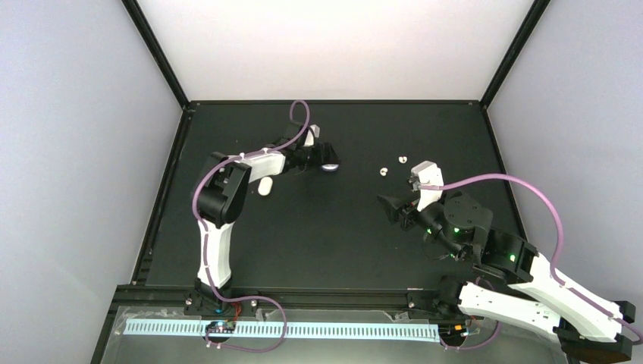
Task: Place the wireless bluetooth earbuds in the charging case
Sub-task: Place the charging case at the center of the board, then pick up the charging case at the center of the board.
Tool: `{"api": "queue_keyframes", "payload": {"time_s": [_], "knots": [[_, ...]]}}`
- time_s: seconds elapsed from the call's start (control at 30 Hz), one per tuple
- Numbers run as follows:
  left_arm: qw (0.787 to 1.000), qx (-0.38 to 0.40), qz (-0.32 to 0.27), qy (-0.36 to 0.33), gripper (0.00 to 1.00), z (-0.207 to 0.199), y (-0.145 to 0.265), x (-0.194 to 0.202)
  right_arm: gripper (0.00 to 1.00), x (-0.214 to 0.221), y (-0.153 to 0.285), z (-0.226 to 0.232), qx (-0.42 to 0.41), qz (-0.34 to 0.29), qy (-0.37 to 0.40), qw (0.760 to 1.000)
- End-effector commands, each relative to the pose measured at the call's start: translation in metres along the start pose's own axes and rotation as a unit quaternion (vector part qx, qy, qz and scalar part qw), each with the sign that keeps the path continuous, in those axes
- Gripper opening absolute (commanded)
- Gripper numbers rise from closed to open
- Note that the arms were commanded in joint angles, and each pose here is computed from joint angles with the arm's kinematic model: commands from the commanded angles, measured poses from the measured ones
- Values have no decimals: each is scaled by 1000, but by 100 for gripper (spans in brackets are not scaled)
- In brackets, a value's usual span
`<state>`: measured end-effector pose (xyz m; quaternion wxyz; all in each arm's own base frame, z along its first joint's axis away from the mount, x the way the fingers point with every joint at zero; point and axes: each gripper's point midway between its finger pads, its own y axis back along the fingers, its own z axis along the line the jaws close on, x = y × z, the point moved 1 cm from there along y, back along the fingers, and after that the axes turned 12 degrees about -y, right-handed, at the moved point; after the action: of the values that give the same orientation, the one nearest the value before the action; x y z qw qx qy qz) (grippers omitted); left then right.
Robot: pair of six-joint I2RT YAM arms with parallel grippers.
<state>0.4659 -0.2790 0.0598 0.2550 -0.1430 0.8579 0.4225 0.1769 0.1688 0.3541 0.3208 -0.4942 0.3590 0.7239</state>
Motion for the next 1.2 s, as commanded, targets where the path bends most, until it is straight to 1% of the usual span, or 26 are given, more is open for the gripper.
{"api": "queue_keyframes", "payload": {"time_s": [0.0,0.17,0.3,0.37,0.43,0.5,0.6,0.7,0.9,1.0,1.17], "knots": [[999,-50,2,-6,98,8,36,8,77,-9,6,-5,8,-15,-1,1000],[996,-86,-22,-32,99,-4,95,3,78,-3,-1,0,0,-12,2,1000],[978,-202,-30,-43,99,25,149,13,78,3,-7,5,-12,-7,1,1000],[969,-241,-40,-34,99,45,170,20,78,7,-10,7,-14,-3,1,1000],[966,-255,-40,-27,99,63,183,27,78,10,-11,7,-14,-1,4,1000],[965,-259,-28,-7,99,82,190,37,78,11,-12,7,-14,1,5,1000],[964,-267,8,11,99,107,188,51,78,12,-12,6,-13,2,6,1000],[965,-261,35,20,99,119,179,58,78,14,-12,6,-14,5,6,1000],[959,-277,51,17,98,137,163,49,78,14,-12,7,-17,9,5,1000],[959,-276,69,10,90,143,152,48,78,13,-10,6,-14,9,5,1000],[964,-253,85,-16,74,138,141,49,78,11,-7,4,-10,8,7,1000]]}}
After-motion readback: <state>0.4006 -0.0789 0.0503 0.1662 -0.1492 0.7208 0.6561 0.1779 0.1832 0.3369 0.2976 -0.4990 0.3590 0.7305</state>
